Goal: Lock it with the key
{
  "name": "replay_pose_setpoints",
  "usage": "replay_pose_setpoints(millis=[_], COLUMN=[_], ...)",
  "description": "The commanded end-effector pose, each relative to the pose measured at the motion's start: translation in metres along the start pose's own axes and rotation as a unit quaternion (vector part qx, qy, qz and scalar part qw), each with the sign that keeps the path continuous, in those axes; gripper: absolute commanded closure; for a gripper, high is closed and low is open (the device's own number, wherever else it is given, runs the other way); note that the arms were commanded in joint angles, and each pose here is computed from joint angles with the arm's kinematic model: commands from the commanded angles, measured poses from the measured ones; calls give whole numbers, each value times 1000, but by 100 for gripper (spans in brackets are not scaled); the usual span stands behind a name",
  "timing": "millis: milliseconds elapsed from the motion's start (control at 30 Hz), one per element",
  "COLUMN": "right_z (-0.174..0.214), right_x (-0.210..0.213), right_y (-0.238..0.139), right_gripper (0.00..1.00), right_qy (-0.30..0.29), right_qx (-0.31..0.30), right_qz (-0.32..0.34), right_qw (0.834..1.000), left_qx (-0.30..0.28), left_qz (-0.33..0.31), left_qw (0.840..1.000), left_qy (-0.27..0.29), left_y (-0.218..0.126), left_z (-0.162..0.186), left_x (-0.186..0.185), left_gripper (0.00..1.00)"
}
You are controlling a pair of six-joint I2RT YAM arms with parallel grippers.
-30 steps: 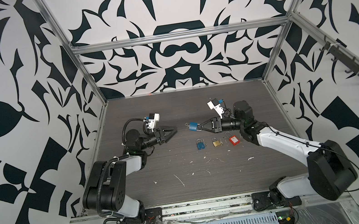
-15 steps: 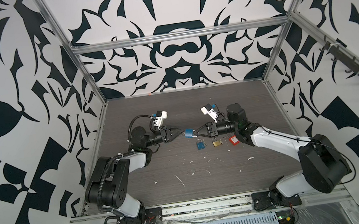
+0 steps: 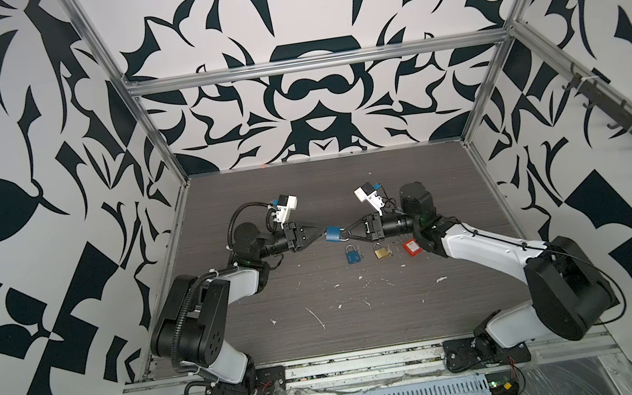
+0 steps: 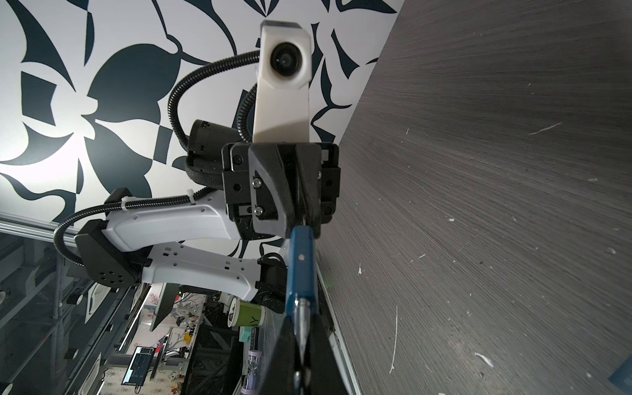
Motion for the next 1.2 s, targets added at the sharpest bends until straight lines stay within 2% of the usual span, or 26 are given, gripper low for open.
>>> replay_pose_setpoints(millis=[0, 333, 433, 867, 967, 1000, 1100, 1167], right_z=[-16, -20, -21, -19, -14, -10, -1, 0], right_x=[17, 14, 12, -5, -13, -23, -38, -45], right_y=[-5, -6, -6, -15, -2, 2, 19, 27], right_gripper=[100, 100, 100, 100, 100, 100, 100, 100], right_qy=[-41, -40, -37, -15, 1, 23, 46, 38], right_qx=[-24, -36, -41, -54, 12, 36, 104, 132], right_qz=[-13, -2, 2, -15, -25, -12, 1, 31], right_qw=[999, 999, 998, 998, 1000, 999, 993, 990], left_qx=[0, 2, 1, -79, -86, -99, -164, -204], left_qz=[5, 7, 6, -3, -5, -9, -32, -47], left_qw=[1000, 1000, 1000, 997, 996, 995, 986, 977], left_qy=[11, 7, 3, -1, 2, -2, -23, -33], left_y=[-1, -1, -1, -48, -52, -55, -67, -75], left_z=[1, 1, 0, -19, -20, -20, -21, -20], left_x=[0, 0, 2, 1, -2, 1, 17, 28], left_gripper=[85, 90, 100, 100, 100, 100, 100, 100])
Point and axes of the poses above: each gripper's point midway between its finger pads, its own y axis out along the fingers, its own x axis along the line the jaws close on, z = x × y, the point moved 5 cm from there along -y, back along the fingers, and after that the axes turned 9 degrees about -y, right-handed, at the moved point
